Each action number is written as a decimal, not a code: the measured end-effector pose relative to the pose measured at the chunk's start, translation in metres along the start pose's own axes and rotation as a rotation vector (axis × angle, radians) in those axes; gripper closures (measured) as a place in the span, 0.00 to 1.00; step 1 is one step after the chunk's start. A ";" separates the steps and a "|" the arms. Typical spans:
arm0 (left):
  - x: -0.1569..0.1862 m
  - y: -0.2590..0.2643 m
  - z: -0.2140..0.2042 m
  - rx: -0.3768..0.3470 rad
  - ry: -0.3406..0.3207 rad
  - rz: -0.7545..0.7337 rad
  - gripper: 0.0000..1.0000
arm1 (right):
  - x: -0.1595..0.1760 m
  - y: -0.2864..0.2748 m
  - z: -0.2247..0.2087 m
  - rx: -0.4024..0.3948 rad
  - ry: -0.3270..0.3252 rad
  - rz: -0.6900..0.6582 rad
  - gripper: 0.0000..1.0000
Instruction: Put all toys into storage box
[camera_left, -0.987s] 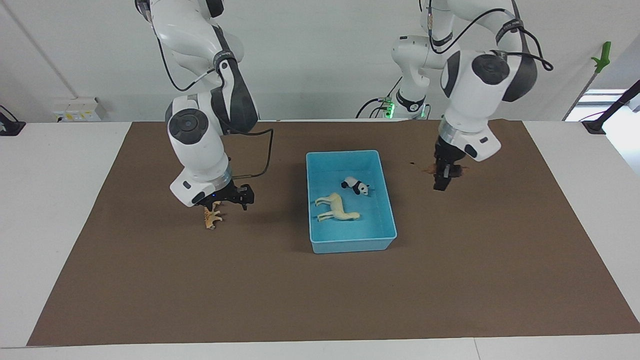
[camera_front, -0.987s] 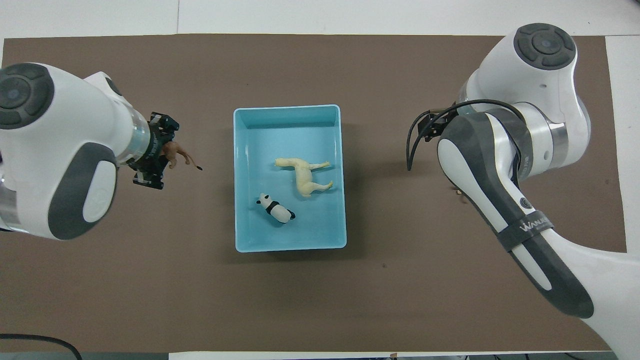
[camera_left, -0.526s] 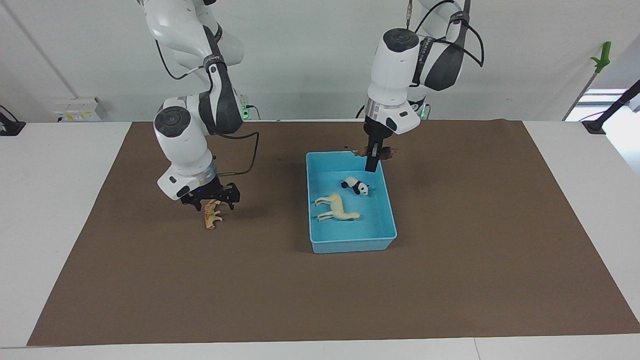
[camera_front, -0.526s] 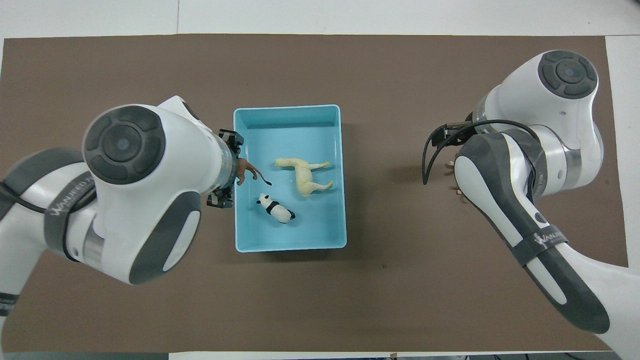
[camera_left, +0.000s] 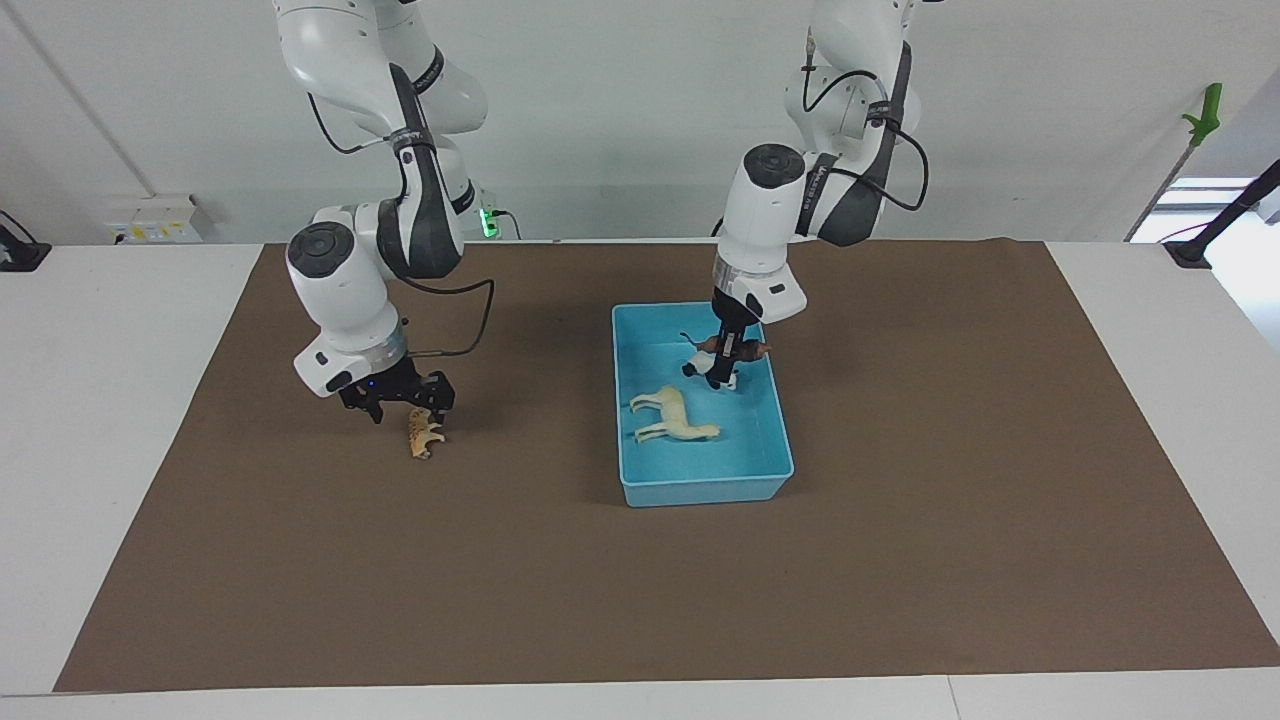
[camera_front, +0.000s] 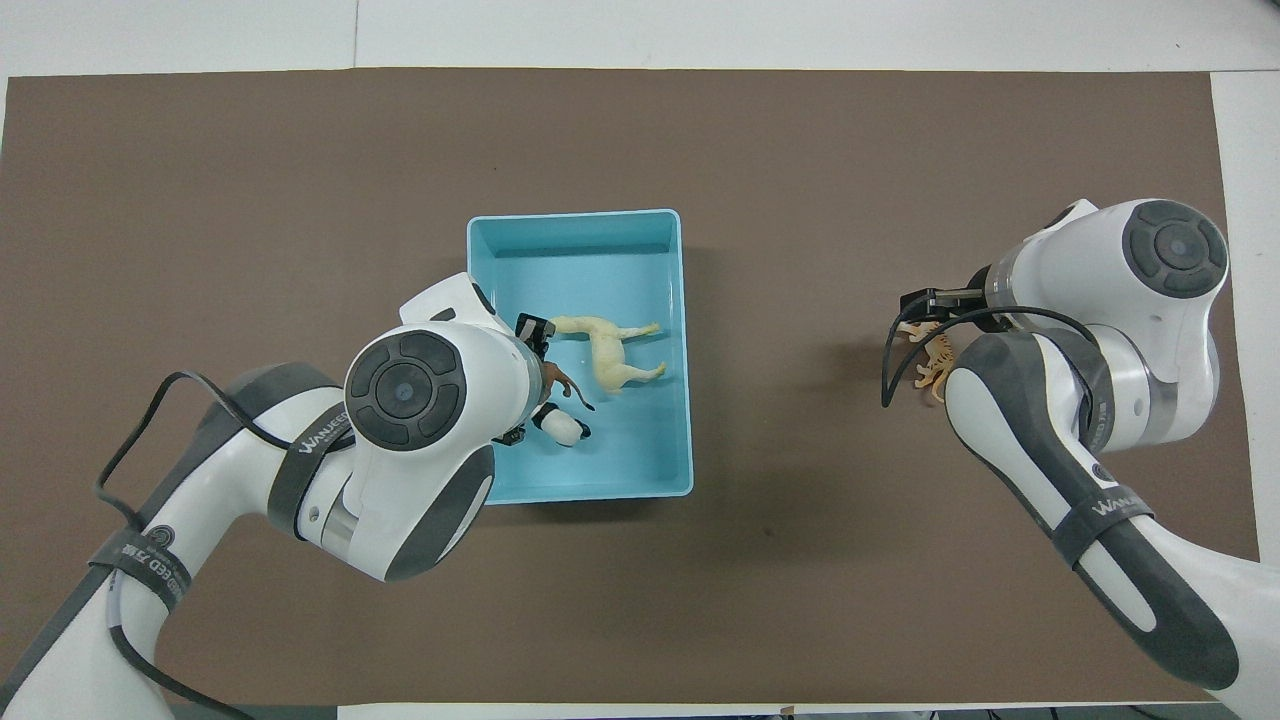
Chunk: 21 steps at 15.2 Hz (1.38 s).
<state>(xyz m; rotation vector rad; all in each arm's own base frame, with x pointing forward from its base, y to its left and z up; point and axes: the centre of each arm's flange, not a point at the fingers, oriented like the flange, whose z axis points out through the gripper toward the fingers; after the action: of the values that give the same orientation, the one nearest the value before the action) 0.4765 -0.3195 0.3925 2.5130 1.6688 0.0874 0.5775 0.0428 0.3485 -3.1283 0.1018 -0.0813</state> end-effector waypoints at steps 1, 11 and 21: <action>0.001 0.000 0.000 0.000 0.000 0.005 0.82 | -0.001 0.000 0.001 0.001 -0.003 0.001 0.00; 0.005 0.002 -0.004 0.016 0.005 0.008 0.00 | -0.020 0.016 0.032 0.003 0.007 0.025 0.00; 0.200 -0.007 -0.160 0.090 0.033 0.285 0.00 | -0.025 0.008 0.039 0.010 0.044 0.011 0.09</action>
<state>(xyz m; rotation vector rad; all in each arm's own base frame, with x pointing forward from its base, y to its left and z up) 0.5299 -0.1213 0.5457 2.8157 1.3421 0.0818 0.5535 0.0364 0.3086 -3.1160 0.1190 -0.1494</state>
